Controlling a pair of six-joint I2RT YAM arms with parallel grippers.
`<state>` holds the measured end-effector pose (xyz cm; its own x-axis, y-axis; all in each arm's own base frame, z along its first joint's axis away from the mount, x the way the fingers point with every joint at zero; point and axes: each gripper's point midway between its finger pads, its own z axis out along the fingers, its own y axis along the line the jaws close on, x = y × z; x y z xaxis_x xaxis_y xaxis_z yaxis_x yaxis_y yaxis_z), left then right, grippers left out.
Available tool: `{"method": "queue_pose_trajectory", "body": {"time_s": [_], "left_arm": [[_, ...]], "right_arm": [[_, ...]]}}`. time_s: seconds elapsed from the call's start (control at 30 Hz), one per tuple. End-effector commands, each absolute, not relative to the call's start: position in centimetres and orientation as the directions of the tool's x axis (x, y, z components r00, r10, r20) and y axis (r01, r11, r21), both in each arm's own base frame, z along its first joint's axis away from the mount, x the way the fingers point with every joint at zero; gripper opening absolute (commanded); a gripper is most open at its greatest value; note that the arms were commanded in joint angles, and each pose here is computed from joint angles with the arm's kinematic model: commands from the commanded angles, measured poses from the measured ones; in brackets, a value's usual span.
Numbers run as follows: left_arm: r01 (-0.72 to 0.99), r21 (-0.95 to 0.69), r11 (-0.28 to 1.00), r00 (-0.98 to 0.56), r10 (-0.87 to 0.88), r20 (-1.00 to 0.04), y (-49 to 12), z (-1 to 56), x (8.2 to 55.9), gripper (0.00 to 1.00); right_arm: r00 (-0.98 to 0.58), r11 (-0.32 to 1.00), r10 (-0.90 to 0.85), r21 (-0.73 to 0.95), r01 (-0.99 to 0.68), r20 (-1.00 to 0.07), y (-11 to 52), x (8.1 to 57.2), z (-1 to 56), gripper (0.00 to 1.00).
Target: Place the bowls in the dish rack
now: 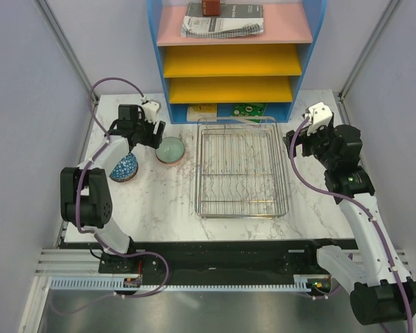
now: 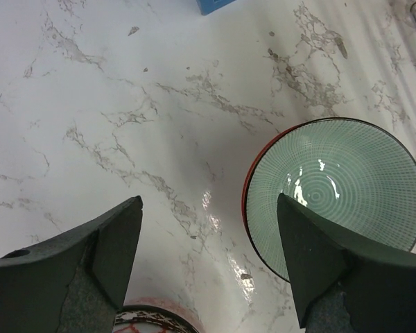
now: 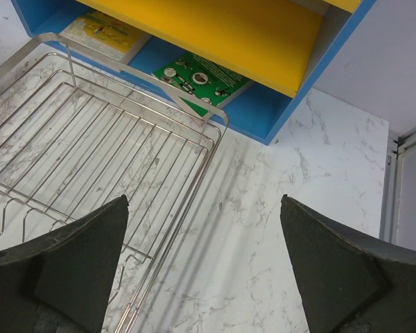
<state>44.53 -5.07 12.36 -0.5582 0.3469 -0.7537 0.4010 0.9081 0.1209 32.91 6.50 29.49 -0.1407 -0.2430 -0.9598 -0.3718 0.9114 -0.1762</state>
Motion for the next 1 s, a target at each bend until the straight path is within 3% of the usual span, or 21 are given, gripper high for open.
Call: {"method": "queue_pose_trajectory", "body": {"time_s": [0.0,0.43,0.63,0.67,0.9,0.97], "left_arm": [[0.425,0.175,0.888,-0.513,0.396,-0.762,-5.2,13.4,46.4,0.82],[0.564,0.124,0.816,-0.521,0.469,-0.714,-8.3,10.5,44.4,0.63],[0.569,0.133,0.812,-0.536,0.488,-0.689,-8.0,9.4,44.5,0.49],[0.573,0.129,0.81,-0.54,0.491,-0.683,-8.1,9.1,44.4,0.4],[0.577,0.126,0.807,-0.551,0.499,-0.669,-8.1,8.6,44.3,0.39],[0.573,0.128,0.81,-0.553,0.497,-0.669,-8.0,8.6,44.3,0.34]], "right_arm": [[-0.133,0.897,-0.26,-0.188,-0.401,-0.957,7.1,33.2,29.1,0.98],[-0.143,0.892,-0.279,-0.201,-0.404,-0.95,7.3,33.4,28.4,0.98],[-0.141,0.892,-0.275,-0.198,-0.405,-0.951,7.4,33.3,28.5,0.98],[-0.14,0.893,-0.275,-0.199,-0.404,-0.951,7.3,33.3,28.5,0.98],[-0.139,0.891,-0.275,-0.198,-0.409,-0.951,7.5,33.3,28.4,0.98],[-0.14,0.891,-0.274,-0.196,-0.409,-0.951,7.5,33.2,28.4,0.98]]}}
